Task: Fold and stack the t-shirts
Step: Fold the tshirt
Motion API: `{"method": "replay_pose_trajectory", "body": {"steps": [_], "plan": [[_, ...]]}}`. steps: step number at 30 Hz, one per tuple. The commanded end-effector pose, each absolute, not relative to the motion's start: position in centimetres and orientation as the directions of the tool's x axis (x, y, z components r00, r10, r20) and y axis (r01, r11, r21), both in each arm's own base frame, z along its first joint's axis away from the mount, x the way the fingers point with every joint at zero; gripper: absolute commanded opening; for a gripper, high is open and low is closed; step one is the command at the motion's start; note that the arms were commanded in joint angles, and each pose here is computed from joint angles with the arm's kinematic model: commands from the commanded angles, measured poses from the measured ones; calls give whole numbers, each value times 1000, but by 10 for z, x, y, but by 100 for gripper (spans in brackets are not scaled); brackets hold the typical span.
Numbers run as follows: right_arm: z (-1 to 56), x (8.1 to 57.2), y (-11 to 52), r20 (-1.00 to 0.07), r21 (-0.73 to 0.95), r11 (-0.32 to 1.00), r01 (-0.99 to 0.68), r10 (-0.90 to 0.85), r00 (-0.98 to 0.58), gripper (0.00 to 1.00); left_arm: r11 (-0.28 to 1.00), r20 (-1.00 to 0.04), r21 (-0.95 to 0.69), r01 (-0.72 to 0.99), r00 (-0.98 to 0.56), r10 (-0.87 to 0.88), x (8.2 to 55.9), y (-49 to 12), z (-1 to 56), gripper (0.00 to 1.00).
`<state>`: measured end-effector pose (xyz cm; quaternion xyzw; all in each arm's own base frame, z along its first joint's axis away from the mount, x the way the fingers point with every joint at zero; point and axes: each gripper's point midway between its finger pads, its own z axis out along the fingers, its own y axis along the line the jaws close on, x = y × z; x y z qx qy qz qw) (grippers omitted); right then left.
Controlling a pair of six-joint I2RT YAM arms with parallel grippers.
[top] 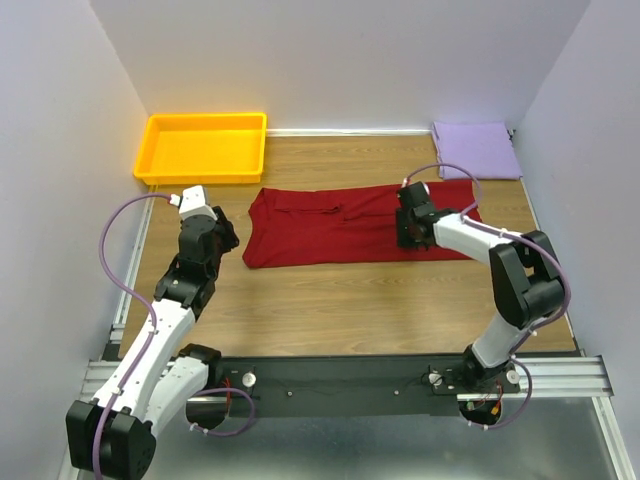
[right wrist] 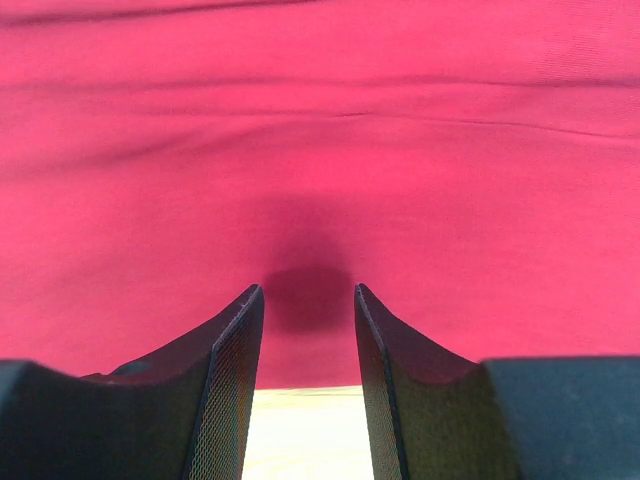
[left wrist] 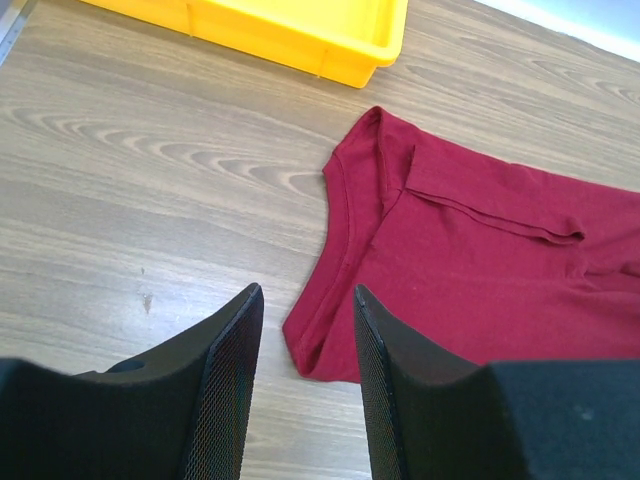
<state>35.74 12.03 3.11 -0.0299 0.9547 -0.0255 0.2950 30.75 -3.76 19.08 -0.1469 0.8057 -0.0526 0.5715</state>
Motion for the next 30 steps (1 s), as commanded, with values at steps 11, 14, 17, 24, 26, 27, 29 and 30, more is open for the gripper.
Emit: {"method": "replay_pose_trajectory", "body": {"steps": [11,14,17,24,26,27,29,30], "plan": [[2,346,25,-437,-2,963,271,243,-866,49,951,-925,-257,-172,-240,-293,311,-34,210,49],[-14,310,28,-324,-5,960,279,263,-909,49,949,-927,-269,-166,-223,-302,309,-34,215,49],[-20,269,43,-203,48,957,288,291,-935,49,947,-928,-276,-164,-210,-307,308,-34,219,49],[9,176,109,-27,163,963,215,222,-975,48,946,-935,-275,-172,-181,-305,305,-29,228,49],[19,136,128,24,193,965,178,177,-984,48,944,-937,-278,-177,-167,-307,303,-27,231,49],[24,121,136,30,203,970,131,127,-991,48,943,-938,-282,-177,-156,-310,302,-26,233,49],[45,107,139,14,226,968,108,107,-994,48,941,-939,-287,-182,-142,-313,300,-24,236,49],[55,109,140,-9,234,968,90,94,-995,48,940,-940,-288,-184,-134,-314,299,-23,238,49]]}}
